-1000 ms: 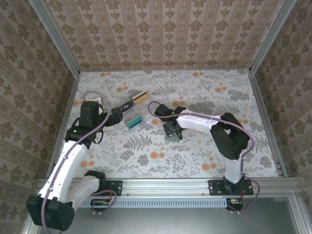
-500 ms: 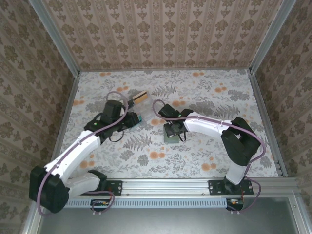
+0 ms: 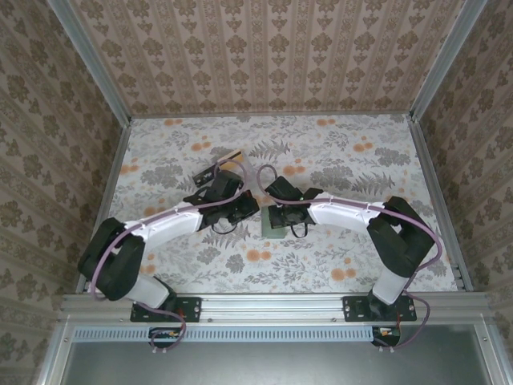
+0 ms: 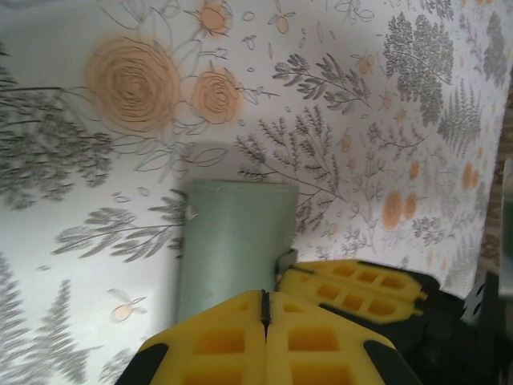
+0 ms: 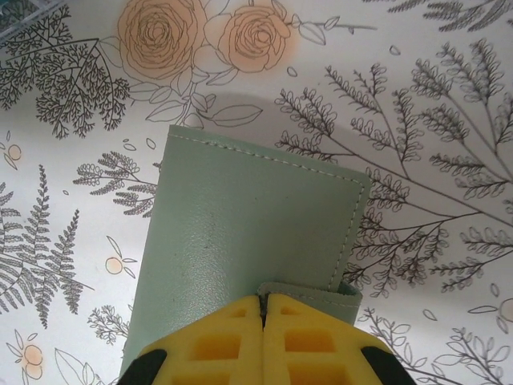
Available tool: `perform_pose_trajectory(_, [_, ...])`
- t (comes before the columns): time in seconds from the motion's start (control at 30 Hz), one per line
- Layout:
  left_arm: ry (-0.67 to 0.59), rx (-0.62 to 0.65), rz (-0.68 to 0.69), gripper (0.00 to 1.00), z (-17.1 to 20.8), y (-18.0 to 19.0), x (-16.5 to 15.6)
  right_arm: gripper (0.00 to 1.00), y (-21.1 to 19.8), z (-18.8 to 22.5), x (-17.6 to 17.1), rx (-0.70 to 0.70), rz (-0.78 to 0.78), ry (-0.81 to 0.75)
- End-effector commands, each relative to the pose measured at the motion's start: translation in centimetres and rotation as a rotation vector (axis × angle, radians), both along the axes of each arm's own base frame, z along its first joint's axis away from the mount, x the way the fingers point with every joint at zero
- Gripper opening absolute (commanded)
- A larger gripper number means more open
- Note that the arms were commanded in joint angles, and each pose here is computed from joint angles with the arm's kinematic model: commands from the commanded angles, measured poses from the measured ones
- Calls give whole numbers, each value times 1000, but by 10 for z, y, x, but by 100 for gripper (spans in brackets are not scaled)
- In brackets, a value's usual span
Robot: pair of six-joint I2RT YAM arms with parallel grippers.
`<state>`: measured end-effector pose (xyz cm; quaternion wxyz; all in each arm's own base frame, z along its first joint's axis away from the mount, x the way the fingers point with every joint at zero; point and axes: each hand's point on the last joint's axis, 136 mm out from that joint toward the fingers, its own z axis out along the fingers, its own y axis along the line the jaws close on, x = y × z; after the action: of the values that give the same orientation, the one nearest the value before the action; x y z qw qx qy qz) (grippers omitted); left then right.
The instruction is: Take the credit cards out of the card holder
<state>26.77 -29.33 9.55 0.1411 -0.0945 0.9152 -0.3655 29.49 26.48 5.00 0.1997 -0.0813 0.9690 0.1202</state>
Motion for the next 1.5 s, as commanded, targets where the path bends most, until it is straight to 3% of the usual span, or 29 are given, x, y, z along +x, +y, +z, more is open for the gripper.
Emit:
perform_pose_trajectory(0.0, [45, -117, -7, 0, -3, -22, -1, 0, 10, 9, 0, 94, -23, -8])
perform_pose_trajectory(0.23, [150, -75, 6, 0, -40, -21, -9, 0, 10, 12, -2, 125, -34, -17])
perform_pose_trajectory(0.57, [305, 161, 26, 0, -86, 8, -29, 0, 4, 28, 1, 182, -59, -42])
perform_pose_trajectory(0.67, [338, 173, 22, 0, -96, 10, -35, 0, -3, 34, 2, 190, -77, -55])
perform_pose_trajectory(0.93, [371, 224, -3, 0, -111, 14, -40, 0, -25, 34, -1, 195, -125, -53])
perform_pose_trajectory(1.1, [328, 232, -19, 0, -100, 12, -34, 0, -26, 33, -5, 182, -96, -40])
perform_pose_trajectory(1.17, [309, 222, -27, 0, -95, 9, -31, 24, -22, 33, -6, 159, -63, -33])
perform_pose_trajectory(1.27, [295, 197, -30, 0, -90, 4, -28, 40, -17, 30, -6, 110, -11, -32])
perform_pose_trajectory(1.37, [269, 170, -34, 0, -83, 0, -24, 46, -10, 26, -5, 78, 29, -21])
perform_pose_trajectory(1.47, [220, 136, -33, 0, -66, -3, -17, 44, -5, 22, -5, 39, 67, -19])
